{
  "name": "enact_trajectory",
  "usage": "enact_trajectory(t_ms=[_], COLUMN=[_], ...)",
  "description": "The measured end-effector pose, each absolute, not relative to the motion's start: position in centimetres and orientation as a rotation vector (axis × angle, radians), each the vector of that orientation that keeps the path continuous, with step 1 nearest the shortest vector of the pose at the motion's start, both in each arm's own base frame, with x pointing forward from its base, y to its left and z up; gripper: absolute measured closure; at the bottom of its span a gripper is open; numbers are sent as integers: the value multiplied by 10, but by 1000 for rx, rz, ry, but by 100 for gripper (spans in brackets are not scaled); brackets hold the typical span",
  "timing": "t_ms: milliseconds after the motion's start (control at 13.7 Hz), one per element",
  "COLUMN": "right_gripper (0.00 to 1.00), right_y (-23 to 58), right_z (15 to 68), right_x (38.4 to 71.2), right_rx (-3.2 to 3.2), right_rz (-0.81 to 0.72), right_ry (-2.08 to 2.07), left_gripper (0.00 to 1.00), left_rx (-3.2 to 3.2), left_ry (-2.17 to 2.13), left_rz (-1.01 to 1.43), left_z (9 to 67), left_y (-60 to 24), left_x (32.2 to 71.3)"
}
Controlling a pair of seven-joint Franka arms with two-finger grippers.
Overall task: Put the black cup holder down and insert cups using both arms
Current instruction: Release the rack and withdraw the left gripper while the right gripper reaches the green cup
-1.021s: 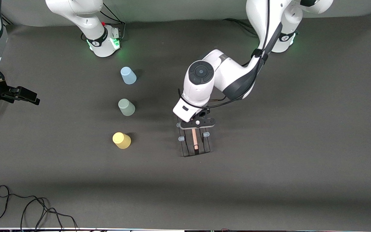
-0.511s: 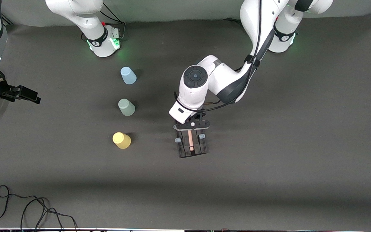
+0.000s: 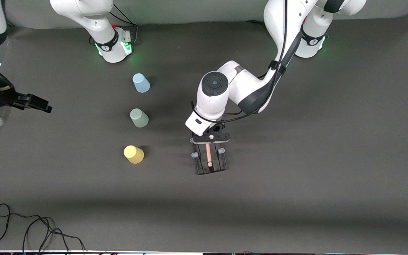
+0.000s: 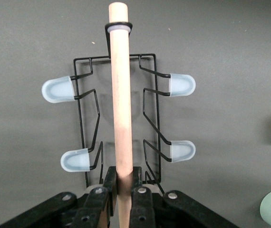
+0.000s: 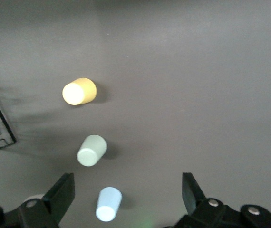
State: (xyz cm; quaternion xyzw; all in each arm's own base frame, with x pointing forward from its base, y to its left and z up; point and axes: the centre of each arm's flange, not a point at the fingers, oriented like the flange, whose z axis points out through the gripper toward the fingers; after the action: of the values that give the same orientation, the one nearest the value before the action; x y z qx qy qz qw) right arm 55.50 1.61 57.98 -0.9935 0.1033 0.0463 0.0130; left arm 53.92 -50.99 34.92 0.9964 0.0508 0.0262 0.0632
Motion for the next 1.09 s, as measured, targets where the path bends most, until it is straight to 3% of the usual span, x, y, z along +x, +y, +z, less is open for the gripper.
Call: enact_trajectory(t_ms=[146,219,802,1094], right_gripper=[0,0,0,0], right_y=[52,65,104,132], right_z=[577,572,493,441], right_x=[553,552,543,527], right_rx=[-3097,-3098,-3105,-3108], right_rz=[157,165,201,204], right_ry=[384,405,471,516], left_gripper=[85,78,0,0], left_rx=[3010,3009,3012,3066], left_ry=[154,155,224,125], left_rz=[79,83,106,58], left_z=[349,349,420,492], left_y=[-510,-510,-475,-409], left_x=[539,540,560,571])
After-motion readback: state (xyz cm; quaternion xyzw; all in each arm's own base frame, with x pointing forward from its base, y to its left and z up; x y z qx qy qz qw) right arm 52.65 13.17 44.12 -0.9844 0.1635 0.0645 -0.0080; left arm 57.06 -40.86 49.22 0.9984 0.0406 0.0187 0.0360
